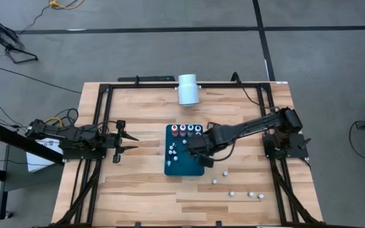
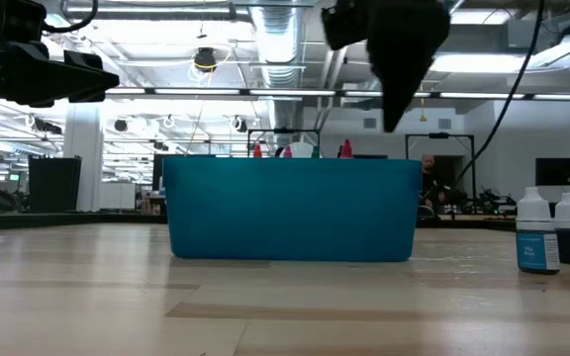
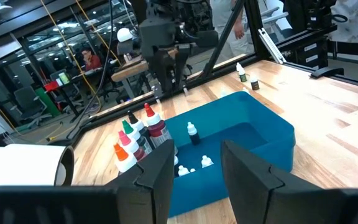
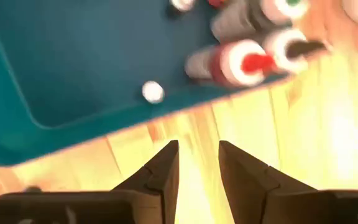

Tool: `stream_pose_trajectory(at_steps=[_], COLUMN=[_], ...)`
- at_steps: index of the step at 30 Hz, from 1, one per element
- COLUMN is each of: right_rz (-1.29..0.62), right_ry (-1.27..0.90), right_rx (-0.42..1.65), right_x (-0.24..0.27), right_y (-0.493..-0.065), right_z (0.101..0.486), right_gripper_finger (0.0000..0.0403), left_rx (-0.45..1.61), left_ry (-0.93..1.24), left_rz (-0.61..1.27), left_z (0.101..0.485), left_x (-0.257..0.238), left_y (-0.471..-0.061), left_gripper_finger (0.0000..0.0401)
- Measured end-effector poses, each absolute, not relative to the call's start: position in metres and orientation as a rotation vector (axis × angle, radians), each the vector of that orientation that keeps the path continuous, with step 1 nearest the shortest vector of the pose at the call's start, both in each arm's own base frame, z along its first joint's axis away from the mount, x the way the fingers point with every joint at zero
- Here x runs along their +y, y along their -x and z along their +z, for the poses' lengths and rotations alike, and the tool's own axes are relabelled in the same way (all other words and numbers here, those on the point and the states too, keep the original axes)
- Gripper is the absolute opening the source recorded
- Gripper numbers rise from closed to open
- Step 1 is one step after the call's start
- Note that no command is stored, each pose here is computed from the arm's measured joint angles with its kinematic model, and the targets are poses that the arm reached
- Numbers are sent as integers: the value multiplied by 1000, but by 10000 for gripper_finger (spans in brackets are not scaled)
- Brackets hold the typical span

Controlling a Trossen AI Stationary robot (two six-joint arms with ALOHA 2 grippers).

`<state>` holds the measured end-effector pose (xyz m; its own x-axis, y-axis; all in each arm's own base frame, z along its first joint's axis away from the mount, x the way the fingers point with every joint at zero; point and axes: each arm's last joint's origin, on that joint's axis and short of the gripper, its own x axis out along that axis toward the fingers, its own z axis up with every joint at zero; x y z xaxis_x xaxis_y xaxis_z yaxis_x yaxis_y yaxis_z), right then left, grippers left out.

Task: Pick & Place food coloring
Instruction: Put the small black food coloring bottle into the blue bin

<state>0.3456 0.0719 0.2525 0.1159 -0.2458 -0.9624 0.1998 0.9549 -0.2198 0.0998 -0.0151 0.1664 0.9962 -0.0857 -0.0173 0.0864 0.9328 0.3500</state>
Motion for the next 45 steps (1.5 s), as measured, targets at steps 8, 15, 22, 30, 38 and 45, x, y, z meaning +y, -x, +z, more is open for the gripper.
stream_pose_trajectory(at_steps=[8,15,22,30,38,45], right_rz=[-496,-602,-817,-795,-617,-646], right_ry=[-56,-155,-303,-462,-588,-531], right_rx=[1455,1470,1497,1613,1533,1540], right_x=[95,115,126,145,157,153], right_y=[-319,-306,-290,-275,-278,-275], right_z=[263,263,264,215,191,192], right_gripper_finger=[106,171,235,231,217,209], left_rx=[2,1,1,1,2,2], left_ry=[-357,-358,-358,-357,-358,-357], left_rz=[-88,-88,-88,-88,-88,-88], left_z=[166,166,166,166,166,166], left_x=[-15,-15,-15,-15,-15,-15], left_y=[-100,-100,-100,-100,-100,-100], left_gripper_finger=[123,123,123,123,123,123])
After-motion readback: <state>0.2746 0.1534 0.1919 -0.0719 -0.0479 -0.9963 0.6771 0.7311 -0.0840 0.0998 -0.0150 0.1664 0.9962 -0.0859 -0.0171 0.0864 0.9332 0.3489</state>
